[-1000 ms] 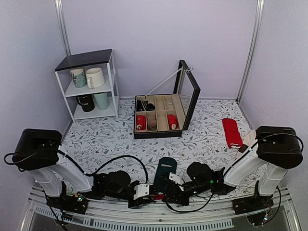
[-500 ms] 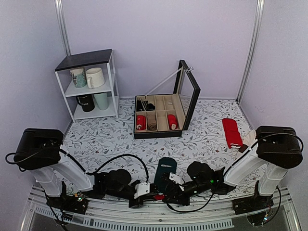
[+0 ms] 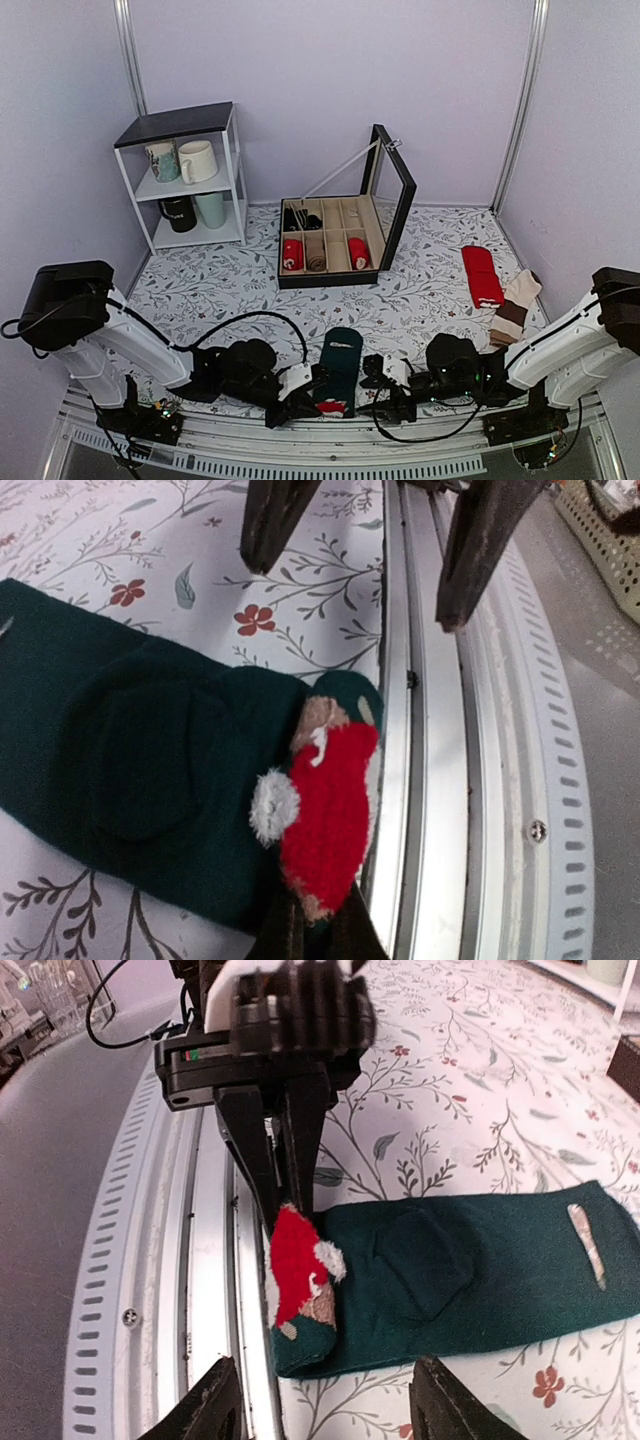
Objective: Roll the socks
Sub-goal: Roll the sock at the center of the board.
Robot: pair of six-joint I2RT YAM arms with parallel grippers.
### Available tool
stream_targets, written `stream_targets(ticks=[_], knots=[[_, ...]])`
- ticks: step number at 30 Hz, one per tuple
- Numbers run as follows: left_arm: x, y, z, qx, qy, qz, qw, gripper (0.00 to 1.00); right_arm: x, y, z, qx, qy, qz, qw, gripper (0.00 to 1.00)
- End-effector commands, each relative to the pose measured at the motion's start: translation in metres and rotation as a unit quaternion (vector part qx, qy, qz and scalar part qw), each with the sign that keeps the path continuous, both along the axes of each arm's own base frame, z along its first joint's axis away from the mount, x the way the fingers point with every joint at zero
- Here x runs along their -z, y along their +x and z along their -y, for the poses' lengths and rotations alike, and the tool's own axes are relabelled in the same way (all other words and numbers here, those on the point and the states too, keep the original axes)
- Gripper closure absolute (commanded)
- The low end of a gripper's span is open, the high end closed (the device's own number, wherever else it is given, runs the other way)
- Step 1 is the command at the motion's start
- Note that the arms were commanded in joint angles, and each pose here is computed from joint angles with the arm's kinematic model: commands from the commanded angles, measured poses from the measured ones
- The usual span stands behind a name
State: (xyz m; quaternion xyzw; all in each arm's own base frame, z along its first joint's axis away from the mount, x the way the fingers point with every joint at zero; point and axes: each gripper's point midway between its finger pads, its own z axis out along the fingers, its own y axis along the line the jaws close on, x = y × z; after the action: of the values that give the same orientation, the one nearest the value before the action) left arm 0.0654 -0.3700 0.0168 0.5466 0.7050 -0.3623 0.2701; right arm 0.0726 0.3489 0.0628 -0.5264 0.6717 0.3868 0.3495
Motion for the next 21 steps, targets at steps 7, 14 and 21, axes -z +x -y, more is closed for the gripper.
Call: stream_targets(ticks=[7, 14, 21], knots=[[0.043, -0.011, -0.03, -0.015, 0.1, -0.092, 0.991, 1.0, 0.012, -0.008, -0.029, -0.066, -0.033, 0.179, 0.981, 0.42], [0.05, -0.014, -0.032, -0.009, 0.106, -0.101, 0.989, 1.0, 0.021, -0.007, -0.038, -0.067, -0.046, 0.189, 0.979, 0.44], [0.052, -0.014, -0.033, -0.011, 0.105, -0.105, 0.989, 1.0, 0.036, -0.011, -0.034, -0.074, -0.07, 0.172, 0.98, 0.5]])
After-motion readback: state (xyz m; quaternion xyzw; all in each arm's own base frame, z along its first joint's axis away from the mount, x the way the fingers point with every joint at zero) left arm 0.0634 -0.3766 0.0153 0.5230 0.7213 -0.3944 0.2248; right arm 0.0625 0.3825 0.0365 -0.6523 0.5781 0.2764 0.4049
